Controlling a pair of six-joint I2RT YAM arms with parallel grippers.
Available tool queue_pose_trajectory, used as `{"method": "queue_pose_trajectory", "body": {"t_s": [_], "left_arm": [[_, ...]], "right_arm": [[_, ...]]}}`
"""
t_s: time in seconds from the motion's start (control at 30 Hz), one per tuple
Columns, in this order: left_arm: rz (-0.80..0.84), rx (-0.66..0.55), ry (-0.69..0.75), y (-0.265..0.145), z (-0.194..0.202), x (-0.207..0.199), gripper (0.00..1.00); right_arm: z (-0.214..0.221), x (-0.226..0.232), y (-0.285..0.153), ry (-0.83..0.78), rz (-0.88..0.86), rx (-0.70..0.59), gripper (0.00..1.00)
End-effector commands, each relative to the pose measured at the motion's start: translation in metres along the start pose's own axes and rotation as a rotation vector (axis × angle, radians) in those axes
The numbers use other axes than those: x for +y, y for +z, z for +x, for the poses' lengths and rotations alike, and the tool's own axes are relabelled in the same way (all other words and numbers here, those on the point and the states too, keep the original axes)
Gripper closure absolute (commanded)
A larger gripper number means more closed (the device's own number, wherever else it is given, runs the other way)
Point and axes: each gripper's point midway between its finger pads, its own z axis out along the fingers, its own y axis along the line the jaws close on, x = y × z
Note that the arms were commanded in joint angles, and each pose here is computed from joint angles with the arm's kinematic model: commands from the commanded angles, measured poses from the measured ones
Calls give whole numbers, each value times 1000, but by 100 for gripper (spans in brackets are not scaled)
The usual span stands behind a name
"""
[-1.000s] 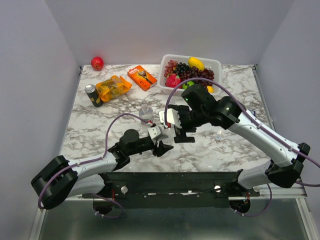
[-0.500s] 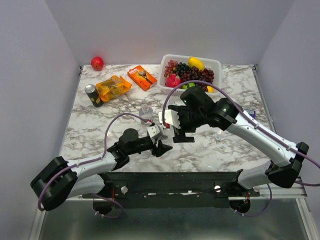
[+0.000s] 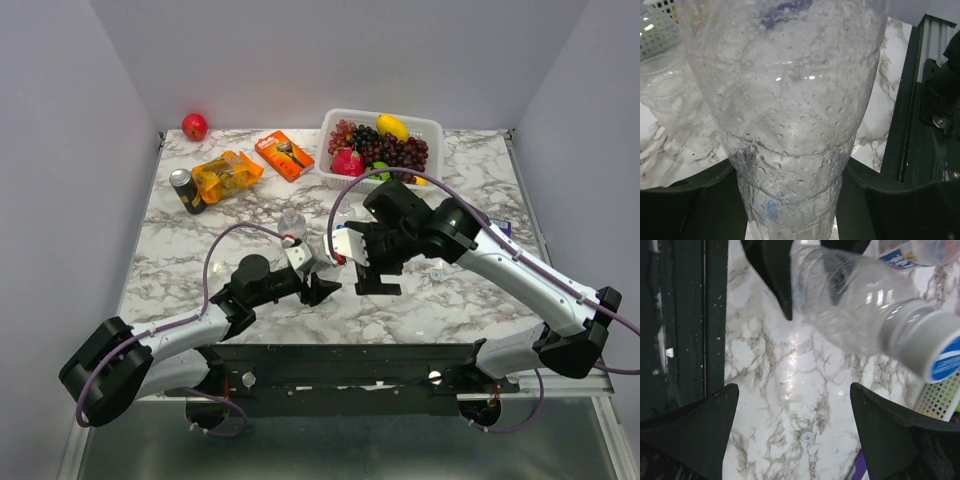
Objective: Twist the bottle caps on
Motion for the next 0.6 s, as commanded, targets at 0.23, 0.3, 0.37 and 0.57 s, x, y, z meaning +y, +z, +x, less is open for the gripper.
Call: {"method": "queue_pose_trajectory", "body": {"t_s": [0.23,0.3,0.37,0.57], "left_arm": [[23,-70,52,1,-21,-3,100],[39,-62,54,1,-19,-6,100],[50,-55,62,3,-18,-9,100],[75,-39,78,6,-18,-13,100]], "right_arm": [[-13,-44,-51,286,138,-94,1],[-27,-56,-60,270,160,-132,1],[-38,-62,-55,247,146,-168,0],[-53,-44,-42,143,6,-235,0]]}}
